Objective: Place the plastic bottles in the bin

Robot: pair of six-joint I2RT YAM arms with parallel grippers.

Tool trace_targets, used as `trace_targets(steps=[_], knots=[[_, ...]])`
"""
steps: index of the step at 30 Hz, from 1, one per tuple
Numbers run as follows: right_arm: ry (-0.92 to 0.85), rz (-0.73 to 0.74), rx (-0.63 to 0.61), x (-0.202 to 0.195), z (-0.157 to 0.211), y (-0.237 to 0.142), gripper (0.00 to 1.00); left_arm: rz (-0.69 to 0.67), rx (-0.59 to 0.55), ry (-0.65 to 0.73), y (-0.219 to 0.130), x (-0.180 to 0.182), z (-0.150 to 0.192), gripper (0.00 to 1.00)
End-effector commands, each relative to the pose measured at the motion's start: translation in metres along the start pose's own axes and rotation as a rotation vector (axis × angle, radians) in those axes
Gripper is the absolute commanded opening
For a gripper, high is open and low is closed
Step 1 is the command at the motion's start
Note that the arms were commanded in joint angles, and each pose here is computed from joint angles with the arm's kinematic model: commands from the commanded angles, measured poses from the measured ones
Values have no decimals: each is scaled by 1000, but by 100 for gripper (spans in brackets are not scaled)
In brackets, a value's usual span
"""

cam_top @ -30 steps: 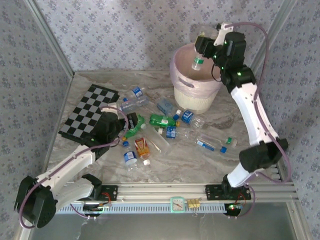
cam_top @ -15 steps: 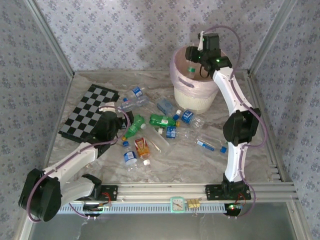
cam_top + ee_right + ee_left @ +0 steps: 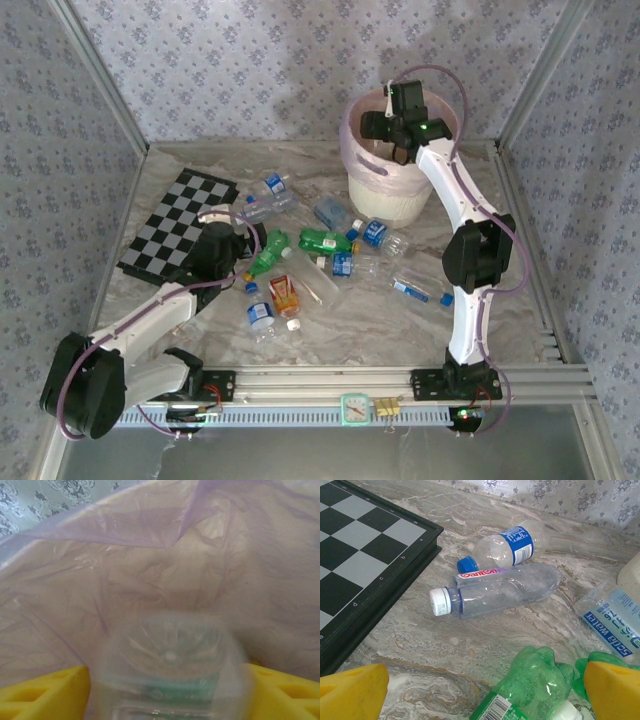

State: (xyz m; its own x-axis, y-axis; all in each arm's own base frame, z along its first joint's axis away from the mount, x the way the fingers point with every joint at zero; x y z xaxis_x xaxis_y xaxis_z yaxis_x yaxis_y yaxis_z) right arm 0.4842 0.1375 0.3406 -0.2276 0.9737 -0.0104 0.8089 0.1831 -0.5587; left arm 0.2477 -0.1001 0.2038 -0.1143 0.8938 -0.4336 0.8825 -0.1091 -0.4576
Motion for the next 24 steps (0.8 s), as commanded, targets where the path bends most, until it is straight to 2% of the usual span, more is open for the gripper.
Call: trace_targets(steps=[1, 9, 12, 17, 24], knots=[[-18, 12, -54, -2, -21, -26, 85, 24, -13, -3, 1, -4, -5, 100], [-56, -4, -140, 2, -43, -89, 99, 40, -6, -2, 0, -6, -6, 100], [-64, -25, -163, 6, -42, -114, 100, 47, -7, 14, 0, -7, -8, 100], [-83, -85, -164, 18, -19, -144, 100, 27, -5, 109, 5, -16, -24, 100], [-102, -164, -181, 40, 37, -176, 100, 41, 64, 200, 44, -25, -56, 100]])
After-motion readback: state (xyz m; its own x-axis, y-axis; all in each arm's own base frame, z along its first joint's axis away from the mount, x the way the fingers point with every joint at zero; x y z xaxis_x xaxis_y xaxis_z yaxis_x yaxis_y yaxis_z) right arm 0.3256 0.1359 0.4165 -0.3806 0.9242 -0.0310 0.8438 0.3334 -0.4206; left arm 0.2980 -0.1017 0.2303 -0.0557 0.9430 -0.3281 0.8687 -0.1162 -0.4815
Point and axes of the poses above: each hand's point on the last joint's axis, 136 mm out from that joint toward the fingers, its own y axis out along the fingers, its own x axis along the line the jaws close on, z = x × y, the point moved 10 cm from there along -y, back along the fingers, and after that the axes turned 11 degrees about -y, right-handed, at the moved point
